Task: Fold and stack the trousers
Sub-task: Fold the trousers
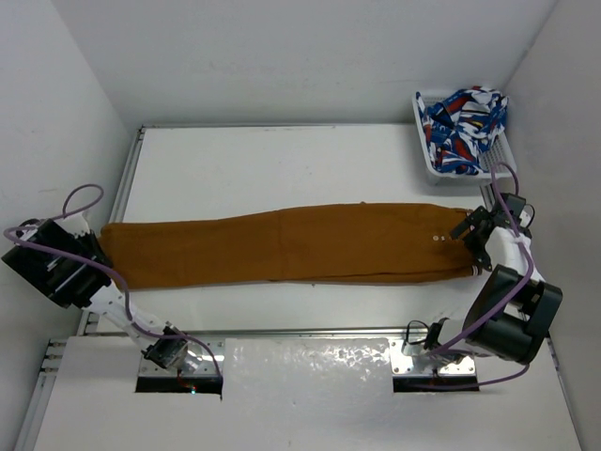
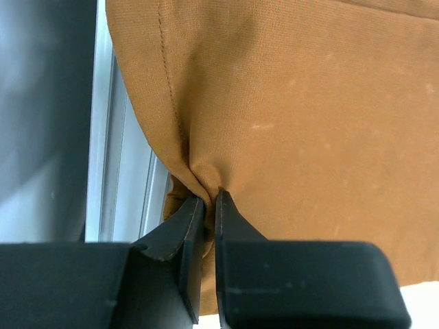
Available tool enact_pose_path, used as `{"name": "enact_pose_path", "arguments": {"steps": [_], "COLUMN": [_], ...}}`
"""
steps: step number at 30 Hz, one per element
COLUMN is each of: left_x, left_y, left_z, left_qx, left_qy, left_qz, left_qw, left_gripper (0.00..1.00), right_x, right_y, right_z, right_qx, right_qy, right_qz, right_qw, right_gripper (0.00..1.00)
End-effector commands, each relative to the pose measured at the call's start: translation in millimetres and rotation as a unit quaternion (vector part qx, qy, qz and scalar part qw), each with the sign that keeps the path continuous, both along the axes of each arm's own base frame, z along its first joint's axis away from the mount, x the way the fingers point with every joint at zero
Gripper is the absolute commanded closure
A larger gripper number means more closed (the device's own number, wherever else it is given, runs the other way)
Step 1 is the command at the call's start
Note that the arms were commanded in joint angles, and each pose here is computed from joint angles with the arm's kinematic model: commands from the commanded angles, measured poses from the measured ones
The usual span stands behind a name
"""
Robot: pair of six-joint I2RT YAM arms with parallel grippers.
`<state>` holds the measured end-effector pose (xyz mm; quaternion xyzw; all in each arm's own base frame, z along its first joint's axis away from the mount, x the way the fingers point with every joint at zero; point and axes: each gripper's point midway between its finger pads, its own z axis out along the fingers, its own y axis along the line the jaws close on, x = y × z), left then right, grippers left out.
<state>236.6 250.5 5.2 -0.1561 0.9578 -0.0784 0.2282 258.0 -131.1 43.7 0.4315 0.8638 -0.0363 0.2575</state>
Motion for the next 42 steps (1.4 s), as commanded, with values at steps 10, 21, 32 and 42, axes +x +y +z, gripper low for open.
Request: {"name": "enact_pose_path", "arguments": {"steps": [10, 21, 32, 42], "left_x": [65, 120, 139, 133], "left_y": [-13, -268, -405, -431], "left_z": [224, 253, 274, 201], "left_qx": [0.086, -0.057, -0.158, -0.133], "left_qy": [-0.204, -0.240, -0.263, -0.185], "left_qz": [-0.089, -0.326, -0.367, -0.380], "left_qw": [0.971, 0.913, 0.878, 0.897], "left_gripper": [1.00, 1.00, 1.00, 1.00], "right_x": [7, 35, 14, 15], "right_y": [-16, 32, 73, 82], "right_z": [30, 52, 20, 22], "right_qx": [-0.070, -0.124, -0.082, -0.088], "right_qy": [-0.017, -0.038, -0.049, -0.051], "right_qz": [0.025, 0.151, 0.169, 0.186], "right_qw": [0.997, 0.980, 0.981, 0.977], "right_gripper": [0.14, 0.14, 0.13, 0.13]}}
